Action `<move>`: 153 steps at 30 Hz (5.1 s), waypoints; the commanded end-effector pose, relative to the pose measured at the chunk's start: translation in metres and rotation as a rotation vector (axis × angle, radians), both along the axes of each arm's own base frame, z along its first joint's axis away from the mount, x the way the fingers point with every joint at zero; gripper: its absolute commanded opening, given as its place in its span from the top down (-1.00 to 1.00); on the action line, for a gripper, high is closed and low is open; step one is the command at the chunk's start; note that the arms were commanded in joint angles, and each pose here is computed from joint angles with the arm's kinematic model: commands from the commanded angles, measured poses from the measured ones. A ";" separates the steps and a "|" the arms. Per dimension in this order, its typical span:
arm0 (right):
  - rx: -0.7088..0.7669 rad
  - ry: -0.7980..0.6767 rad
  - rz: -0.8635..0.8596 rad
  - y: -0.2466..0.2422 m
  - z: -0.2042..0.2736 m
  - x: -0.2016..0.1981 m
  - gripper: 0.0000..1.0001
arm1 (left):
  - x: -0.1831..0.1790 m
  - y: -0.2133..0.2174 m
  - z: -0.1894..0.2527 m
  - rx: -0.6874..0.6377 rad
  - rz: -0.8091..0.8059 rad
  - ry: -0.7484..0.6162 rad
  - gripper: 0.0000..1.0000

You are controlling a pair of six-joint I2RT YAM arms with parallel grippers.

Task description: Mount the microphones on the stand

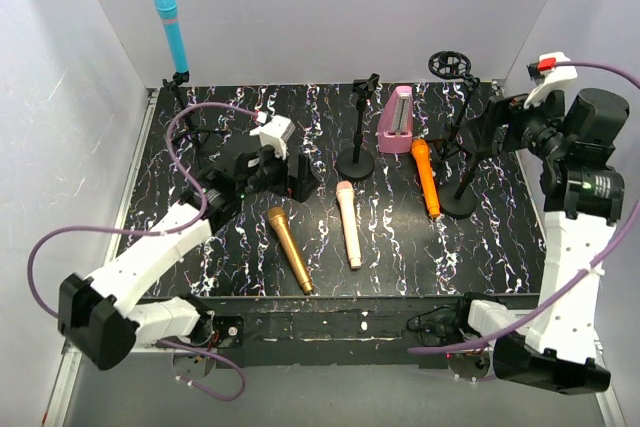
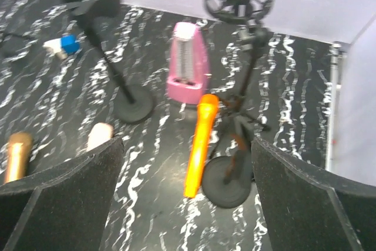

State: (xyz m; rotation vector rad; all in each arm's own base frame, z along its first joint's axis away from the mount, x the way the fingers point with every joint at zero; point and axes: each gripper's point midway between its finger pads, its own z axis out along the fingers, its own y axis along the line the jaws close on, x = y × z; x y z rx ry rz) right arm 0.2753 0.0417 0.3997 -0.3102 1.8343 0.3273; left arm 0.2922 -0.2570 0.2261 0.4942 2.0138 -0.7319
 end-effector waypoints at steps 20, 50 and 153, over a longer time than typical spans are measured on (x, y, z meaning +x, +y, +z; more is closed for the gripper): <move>-0.049 -0.075 -0.137 -0.060 -0.047 0.159 -0.83 | -0.047 0.076 -0.050 0.261 0.021 -0.100 -0.96; 0.028 -0.157 0.117 -0.031 -0.104 0.207 -0.04 | -0.045 0.082 -0.053 0.277 0.053 -0.102 -0.96; 0.113 -0.106 0.866 0.155 -0.071 -0.026 0.97 | -0.078 0.058 -0.044 -0.212 0.240 0.216 -0.96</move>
